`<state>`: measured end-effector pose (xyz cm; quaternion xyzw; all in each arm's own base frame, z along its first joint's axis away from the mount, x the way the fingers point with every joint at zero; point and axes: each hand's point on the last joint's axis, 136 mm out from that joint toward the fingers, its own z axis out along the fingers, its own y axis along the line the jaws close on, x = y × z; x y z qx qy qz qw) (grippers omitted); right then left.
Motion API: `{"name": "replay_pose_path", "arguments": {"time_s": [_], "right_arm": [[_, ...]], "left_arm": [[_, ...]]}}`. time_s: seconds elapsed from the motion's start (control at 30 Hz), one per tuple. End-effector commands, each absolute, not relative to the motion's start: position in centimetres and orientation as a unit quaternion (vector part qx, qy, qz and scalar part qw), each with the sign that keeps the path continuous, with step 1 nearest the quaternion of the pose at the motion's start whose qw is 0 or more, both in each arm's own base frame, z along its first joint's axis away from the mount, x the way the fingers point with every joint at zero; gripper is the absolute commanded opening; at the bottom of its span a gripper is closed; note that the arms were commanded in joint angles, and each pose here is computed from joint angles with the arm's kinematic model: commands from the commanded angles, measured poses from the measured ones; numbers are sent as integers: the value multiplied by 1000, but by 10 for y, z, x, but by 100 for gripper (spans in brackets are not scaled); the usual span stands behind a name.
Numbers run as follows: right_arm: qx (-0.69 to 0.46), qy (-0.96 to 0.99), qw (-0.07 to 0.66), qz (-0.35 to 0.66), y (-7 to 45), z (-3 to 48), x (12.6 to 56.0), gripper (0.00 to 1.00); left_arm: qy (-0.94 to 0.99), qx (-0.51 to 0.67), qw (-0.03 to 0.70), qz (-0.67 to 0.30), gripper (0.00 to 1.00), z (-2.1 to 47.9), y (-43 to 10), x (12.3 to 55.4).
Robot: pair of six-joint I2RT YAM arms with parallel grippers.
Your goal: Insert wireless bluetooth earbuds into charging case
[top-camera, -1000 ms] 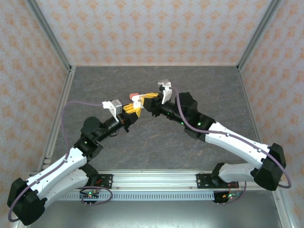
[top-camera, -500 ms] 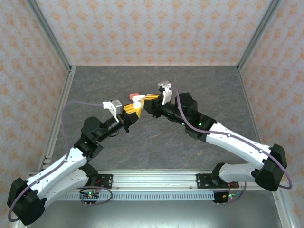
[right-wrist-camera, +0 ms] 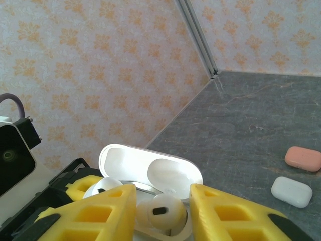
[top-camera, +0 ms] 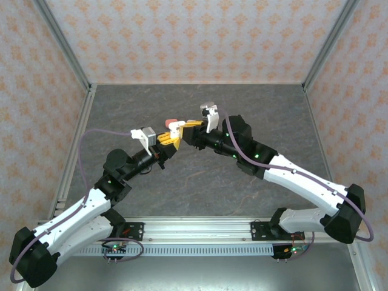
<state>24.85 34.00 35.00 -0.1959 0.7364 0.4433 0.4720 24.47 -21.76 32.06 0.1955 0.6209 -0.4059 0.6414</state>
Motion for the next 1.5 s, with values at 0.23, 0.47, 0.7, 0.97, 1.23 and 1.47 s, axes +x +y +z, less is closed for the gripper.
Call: {"name": "replay_pose_path", "arguments": {"time_s": [0.23, 0.47, 0.7, 0.97, 1.23, 1.47], "right_arm": [[-201, 728, 476, 450, 341, 376, 245, 46], [-205, 725, 484, 446, 337, 390, 245, 57], [-200, 732, 478, 442, 318, 392, 251, 74], [-265, 724, 392, 502, 323, 369, 228, 99], [-300, 681, 362, 562, 340, 384, 212, 99], [-308, 669, 358, 574, 345, 391, 211, 99]], "left_arm": [[586, 203, 664, -418, 0, 340, -218, 237], [586, 203, 664, -418, 0, 340, -218, 237], [580, 207, 665, -422, 0, 343, -218, 234], [574, 212, 665, -427, 0, 346, -219, 231], [574, 227, 654, -438, 0, 348, -227, 230], [577, 228, 650, -438, 0, 346, -229, 232]]}}
